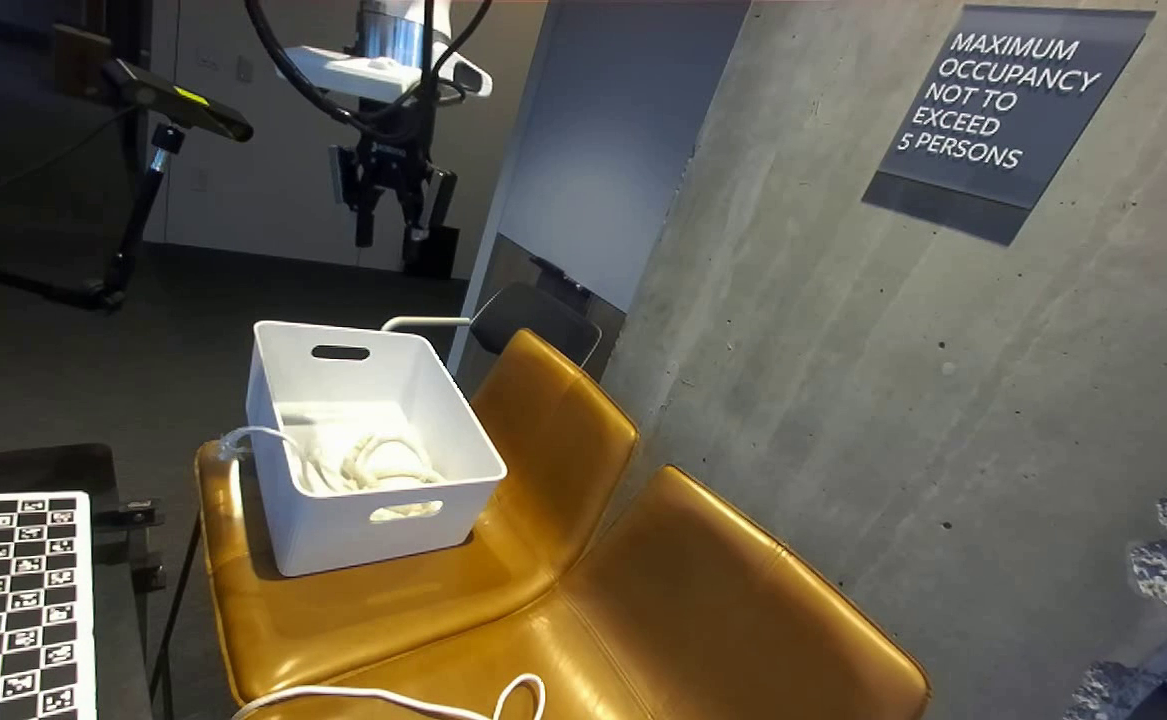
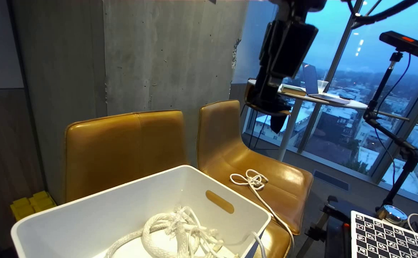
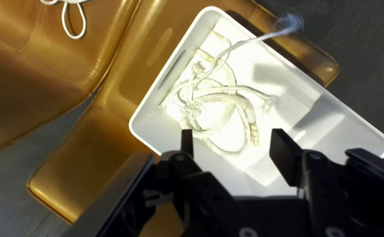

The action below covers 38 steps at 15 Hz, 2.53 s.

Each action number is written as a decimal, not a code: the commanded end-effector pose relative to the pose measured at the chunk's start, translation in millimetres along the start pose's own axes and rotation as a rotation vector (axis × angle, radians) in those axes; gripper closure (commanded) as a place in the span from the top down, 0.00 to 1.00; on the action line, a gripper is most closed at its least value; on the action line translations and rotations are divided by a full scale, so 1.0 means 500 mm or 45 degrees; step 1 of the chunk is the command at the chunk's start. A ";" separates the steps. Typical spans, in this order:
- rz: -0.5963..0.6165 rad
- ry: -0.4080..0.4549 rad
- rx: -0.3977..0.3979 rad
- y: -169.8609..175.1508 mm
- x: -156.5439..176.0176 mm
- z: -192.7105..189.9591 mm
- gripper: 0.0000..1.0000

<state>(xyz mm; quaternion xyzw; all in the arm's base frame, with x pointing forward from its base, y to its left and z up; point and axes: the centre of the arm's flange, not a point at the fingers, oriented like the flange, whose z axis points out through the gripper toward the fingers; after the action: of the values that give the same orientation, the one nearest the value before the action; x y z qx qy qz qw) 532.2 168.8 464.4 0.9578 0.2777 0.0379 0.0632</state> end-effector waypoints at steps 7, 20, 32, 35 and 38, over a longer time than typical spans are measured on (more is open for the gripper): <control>0.158 -0.168 0.119 0.306 -0.306 0.235 1.00; 0.033 -0.227 0.127 0.534 -0.384 0.609 1.00; -0.190 -0.282 0.034 0.596 -0.266 0.852 1.00; -0.202 -0.293 0.023 0.606 -0.248 0.896 1.00; -0.204 -0.306 0.015 0.615 -0.239 0.939 1.00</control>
<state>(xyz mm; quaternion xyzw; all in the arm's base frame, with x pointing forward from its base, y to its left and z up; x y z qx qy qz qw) 622.4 -191.5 59.9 0.9354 0.3336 -0.0816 0.0842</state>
